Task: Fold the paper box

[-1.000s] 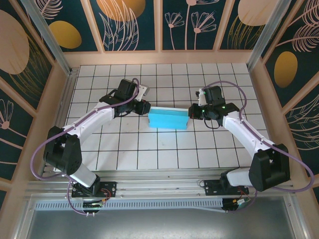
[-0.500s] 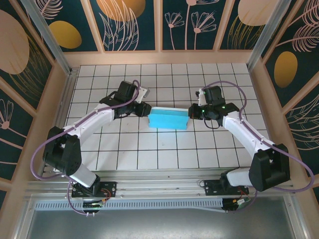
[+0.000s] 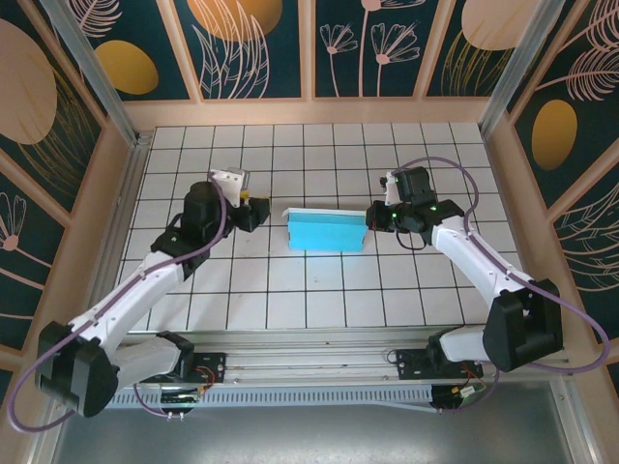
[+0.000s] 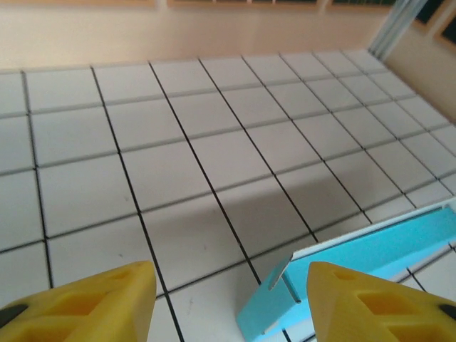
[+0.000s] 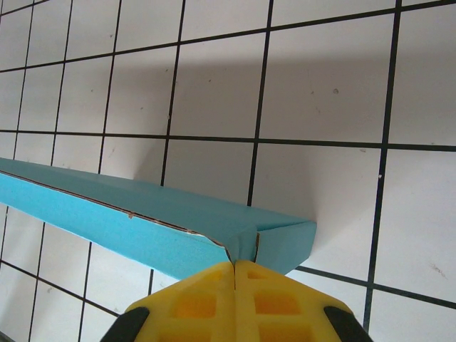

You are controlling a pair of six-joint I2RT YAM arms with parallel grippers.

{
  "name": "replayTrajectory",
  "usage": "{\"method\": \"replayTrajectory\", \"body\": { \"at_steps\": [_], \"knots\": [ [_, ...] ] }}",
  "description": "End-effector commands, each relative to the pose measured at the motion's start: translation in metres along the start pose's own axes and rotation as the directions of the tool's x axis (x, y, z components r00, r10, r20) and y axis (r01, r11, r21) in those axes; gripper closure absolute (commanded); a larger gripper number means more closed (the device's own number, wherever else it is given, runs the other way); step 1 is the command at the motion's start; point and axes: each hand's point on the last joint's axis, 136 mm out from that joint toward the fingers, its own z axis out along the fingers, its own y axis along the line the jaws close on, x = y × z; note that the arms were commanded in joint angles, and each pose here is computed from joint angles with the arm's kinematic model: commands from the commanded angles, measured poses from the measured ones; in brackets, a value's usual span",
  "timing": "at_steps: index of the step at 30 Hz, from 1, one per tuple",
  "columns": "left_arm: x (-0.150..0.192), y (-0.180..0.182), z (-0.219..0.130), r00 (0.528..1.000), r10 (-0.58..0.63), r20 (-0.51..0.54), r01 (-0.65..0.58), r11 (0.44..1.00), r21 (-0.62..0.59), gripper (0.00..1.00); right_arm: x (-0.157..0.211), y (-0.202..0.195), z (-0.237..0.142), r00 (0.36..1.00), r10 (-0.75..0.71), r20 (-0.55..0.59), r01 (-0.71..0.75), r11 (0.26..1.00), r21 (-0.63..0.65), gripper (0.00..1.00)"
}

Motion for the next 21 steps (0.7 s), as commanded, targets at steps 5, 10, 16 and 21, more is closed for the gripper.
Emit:
{"method": "replayTrajectory", "body": {
  "at_steps": [5,10,16,21],
  "knots": [
    [0.010,-0.036,0.021,0.977,-0.002,-0.213,0.046,0.978,0.202,0.45,-0.007,0.003,0.000,1.000,-0.013,0.013,0.013,1.000,0.010,0.99],
    [0.027,-0.043,0.033,0.951,0.035,-0.306,0.049,0.964,0.263,0.48,-0.007,0.003,-0.001,1.000,-0.013,0.012,0.013,1.000,0.009,0.99],
    [0.046,-0.028,0.050,0.928,0.057,-0.367,0.022,0.978,0.208,0.52,-0.007,0.003,0.001,1.000,-0.011,0.009,0.011,1.000,0.007,0.99],
    [0.055,-0.022,0.061,0.920,0.060,-0.388,0.019,0.980,0.196,0.53,-0.006,0.002,0.002,1.000,-0.011,0.004,0.011,1.000,0.010,0.99]
  ]
}}
